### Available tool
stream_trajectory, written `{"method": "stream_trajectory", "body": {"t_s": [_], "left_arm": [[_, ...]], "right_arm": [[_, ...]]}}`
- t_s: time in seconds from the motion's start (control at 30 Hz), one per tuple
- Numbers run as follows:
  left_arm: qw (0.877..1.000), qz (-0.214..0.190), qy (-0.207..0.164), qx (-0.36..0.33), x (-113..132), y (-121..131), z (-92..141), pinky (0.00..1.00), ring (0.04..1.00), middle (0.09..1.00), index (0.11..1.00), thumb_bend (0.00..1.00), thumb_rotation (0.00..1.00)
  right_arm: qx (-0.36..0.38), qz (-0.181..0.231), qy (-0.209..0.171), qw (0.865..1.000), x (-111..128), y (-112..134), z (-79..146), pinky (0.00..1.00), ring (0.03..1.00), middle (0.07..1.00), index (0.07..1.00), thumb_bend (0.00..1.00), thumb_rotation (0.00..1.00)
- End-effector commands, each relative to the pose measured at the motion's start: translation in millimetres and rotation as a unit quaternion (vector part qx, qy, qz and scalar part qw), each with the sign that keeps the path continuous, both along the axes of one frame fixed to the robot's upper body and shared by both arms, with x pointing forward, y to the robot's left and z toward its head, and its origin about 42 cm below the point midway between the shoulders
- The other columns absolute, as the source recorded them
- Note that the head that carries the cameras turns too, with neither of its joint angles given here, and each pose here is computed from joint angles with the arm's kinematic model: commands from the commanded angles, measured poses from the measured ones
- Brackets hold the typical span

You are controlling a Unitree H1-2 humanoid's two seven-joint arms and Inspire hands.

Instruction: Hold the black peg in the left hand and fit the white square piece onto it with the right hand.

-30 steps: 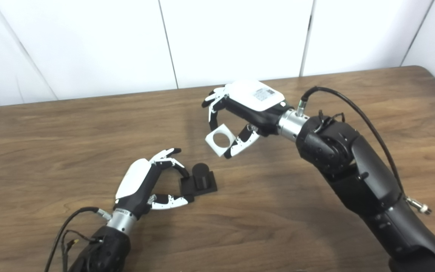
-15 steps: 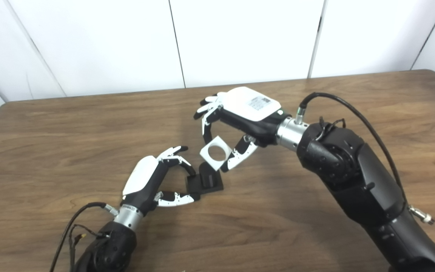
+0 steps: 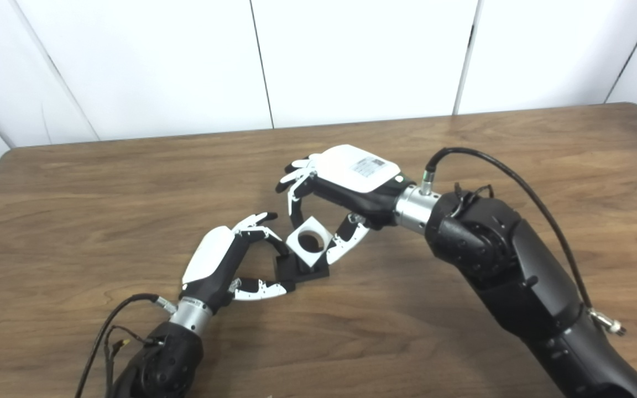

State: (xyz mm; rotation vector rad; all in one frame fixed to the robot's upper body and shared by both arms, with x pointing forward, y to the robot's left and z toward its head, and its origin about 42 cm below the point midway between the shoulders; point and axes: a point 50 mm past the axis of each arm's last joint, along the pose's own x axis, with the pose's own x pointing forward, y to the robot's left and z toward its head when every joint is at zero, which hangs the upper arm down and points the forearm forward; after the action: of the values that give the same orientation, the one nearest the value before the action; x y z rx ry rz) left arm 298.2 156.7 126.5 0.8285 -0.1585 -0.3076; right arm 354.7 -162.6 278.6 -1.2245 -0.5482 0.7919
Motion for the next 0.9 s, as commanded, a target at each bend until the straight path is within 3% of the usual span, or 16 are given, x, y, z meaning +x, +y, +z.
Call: {"method": "stream_trajectory", "body": {"t_s": [0.0,0.5,0.87], "left_arm": [[0.999,0.005,0.027,0.028,-1,2,-8,0.82,0.928,0.903,0.491,0.52,0.08],[0.999,0.004,0.027,0.026,-4,-1,-7,0.82,0.921,0.905,0.491,0.52,0.08],[0.999,0.005,0.029,0.026,-6,1,-9,0.81,0.923,0.902,0.491,0.52,0.08]], "right_arm": [[0.007,0.008,-0.027,1.0,3,4,12,0.97,0.919,0.835,0.481,0.52,0.15],[0.008,-0.009,-0.012,1.0,16,10,1,0.96,0.927,0.832,0.481,0.52,0.15],[0.013,-0.021,-0.024,0.999,27,4,10,0.94,0.92,0.838,0.481,0.52,0.15]]}}
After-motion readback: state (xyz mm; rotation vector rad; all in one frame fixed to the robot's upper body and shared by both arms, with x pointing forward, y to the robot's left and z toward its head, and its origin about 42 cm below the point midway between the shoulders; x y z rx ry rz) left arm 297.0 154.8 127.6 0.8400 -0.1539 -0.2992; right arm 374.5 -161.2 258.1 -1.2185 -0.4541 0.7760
